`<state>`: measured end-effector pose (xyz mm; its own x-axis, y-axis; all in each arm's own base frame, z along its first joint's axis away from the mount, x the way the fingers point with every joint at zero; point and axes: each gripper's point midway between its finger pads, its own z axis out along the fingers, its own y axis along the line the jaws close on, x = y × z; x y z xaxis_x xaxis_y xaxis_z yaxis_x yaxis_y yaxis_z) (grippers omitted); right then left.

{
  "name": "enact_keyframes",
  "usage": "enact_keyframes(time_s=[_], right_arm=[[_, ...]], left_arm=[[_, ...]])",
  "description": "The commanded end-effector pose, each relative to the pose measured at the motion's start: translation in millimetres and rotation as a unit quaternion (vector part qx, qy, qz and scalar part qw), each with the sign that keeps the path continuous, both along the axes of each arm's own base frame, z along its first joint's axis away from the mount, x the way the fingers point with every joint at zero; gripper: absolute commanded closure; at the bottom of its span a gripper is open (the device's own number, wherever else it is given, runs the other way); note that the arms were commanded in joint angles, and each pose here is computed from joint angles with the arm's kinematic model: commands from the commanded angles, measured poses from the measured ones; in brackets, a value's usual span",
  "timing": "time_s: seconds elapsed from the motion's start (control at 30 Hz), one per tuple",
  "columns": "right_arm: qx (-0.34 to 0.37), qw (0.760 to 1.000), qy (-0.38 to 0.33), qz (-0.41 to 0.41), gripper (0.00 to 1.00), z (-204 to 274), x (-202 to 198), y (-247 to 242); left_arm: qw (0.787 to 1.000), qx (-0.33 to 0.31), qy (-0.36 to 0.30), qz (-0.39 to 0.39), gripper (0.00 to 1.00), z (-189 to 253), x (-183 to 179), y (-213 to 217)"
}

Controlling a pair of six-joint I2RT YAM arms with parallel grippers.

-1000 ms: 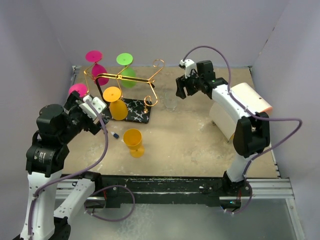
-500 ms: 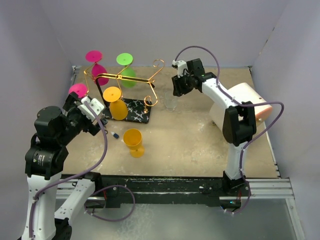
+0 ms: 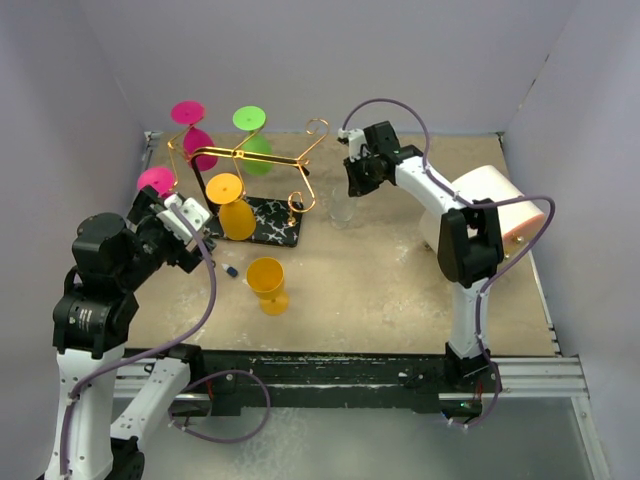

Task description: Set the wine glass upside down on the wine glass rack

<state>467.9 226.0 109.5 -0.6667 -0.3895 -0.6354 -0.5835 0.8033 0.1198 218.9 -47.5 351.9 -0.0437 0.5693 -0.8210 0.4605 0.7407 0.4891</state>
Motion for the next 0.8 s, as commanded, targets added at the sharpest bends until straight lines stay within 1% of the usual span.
enact_keyframes(time_s=[0.0, 0.1, 0.43, 0.57, 0.67, 0.77], right_arm=[[0.001, 1.000, -0.006, 0.002, 0.95, 16.4, -1.7, 0.2], [-0.002, 1.000, -0.024, 0.001, 1.00, 27.8, -3.2, -3.5], [-0.004, 0.995, -0.099, -0.003, 1.00, 84.6, -5.1, -28.5], [0.028, 0.991, -0.131, 0.012, 1.00, 112.2, -12.8, -43.1], [0.043, 0.986, -0.163, 0.007, 1.00, 138.0, -16.4, -63.3], [0.069, 0.975, -0.210, -0.002, 1.00, 173.7, -22.4, -83.2]], left_arm=[[1.000, -0.010, -0.027, -0.002, 0.01, 13.5, 1.4, -1.4], [1.000, -0.010, -0.028, 0.000, 0.01, 13.1, 0.8, -0.7], [0.996, -0.061, -0.035, 0.056, 0.01, 30.2, 6.8, 10.7], [0.989, -0.110, -0.035, 0.092, 0.01, 36.7, 9.3, 16.9], [0.986, -0.145, -0.026, 0.082, 0.01, 40.8, 9.2, 10.4], [0.979, -0.189, -0.008, 0.070, 0.01, 50.5, 13.5, 1.5]])
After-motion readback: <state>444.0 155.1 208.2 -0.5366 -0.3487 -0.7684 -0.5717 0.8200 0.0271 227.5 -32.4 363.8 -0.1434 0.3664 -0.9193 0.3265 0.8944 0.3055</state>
